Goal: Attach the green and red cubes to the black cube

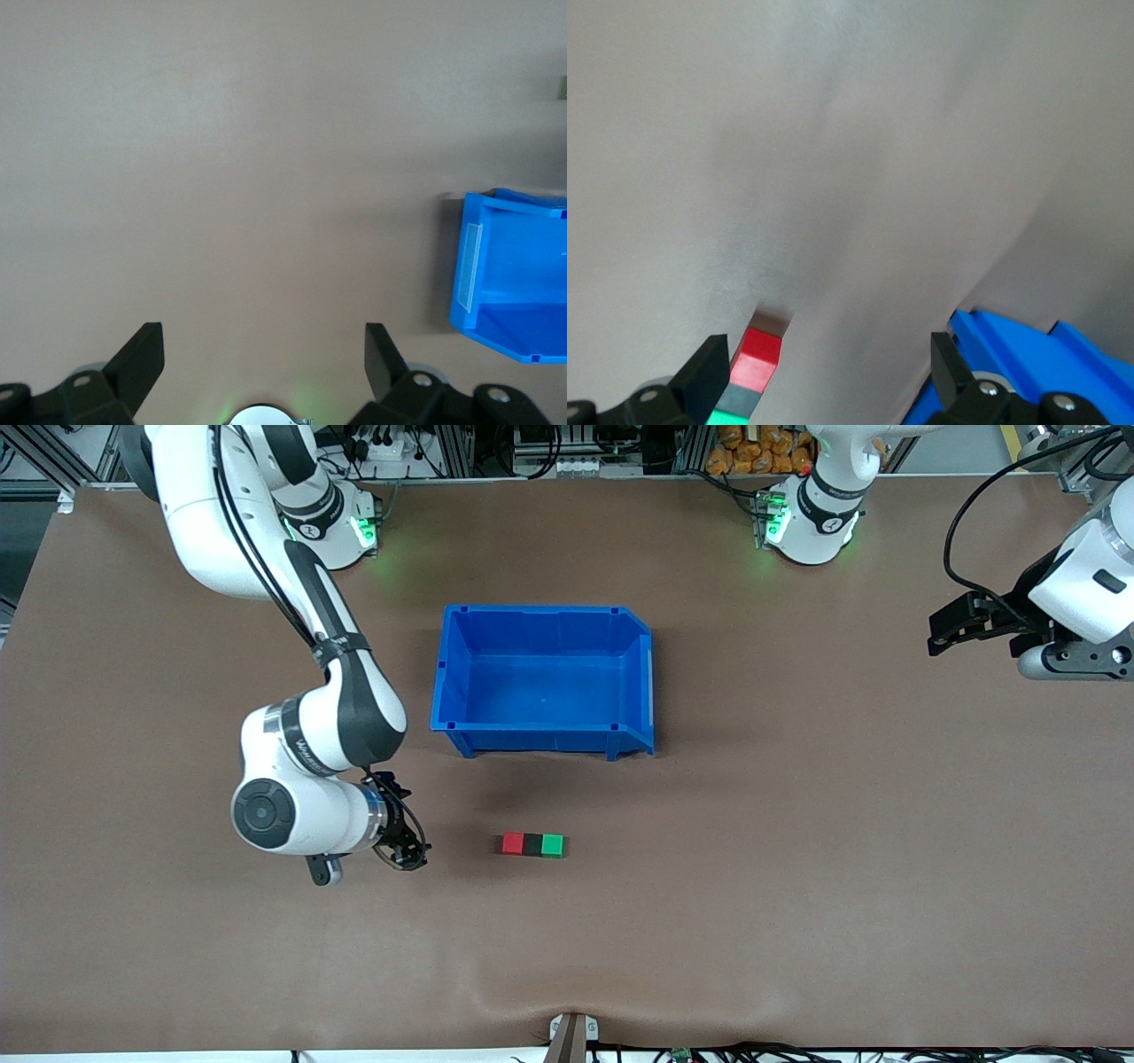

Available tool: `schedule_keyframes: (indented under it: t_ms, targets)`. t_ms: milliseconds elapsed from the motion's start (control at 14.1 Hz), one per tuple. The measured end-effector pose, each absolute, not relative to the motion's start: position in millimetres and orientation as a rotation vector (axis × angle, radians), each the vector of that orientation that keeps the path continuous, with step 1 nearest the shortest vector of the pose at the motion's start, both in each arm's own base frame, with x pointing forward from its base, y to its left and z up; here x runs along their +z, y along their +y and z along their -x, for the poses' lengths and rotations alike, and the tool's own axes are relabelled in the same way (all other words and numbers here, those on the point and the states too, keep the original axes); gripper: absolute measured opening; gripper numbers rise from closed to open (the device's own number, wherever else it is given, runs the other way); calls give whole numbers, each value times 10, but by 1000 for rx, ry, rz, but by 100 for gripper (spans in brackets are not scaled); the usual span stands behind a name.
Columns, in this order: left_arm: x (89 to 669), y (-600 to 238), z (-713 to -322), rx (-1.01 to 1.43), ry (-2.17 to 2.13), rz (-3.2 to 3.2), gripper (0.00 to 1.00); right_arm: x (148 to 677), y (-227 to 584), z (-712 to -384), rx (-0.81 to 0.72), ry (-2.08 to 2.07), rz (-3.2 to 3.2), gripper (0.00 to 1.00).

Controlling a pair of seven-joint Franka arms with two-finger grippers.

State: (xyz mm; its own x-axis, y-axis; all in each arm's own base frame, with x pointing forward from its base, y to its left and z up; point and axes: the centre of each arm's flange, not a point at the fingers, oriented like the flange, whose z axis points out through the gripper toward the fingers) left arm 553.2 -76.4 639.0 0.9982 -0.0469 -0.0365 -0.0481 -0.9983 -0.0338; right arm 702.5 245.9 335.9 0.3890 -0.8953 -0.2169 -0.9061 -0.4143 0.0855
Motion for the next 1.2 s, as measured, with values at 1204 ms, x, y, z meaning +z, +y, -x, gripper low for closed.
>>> schedule_keyframes:
  t_ms: [1204]
  targets:
    - [6388,-742,-5535,56,68,3106,100,4207,1140,-7045,378,1254,2802,100]
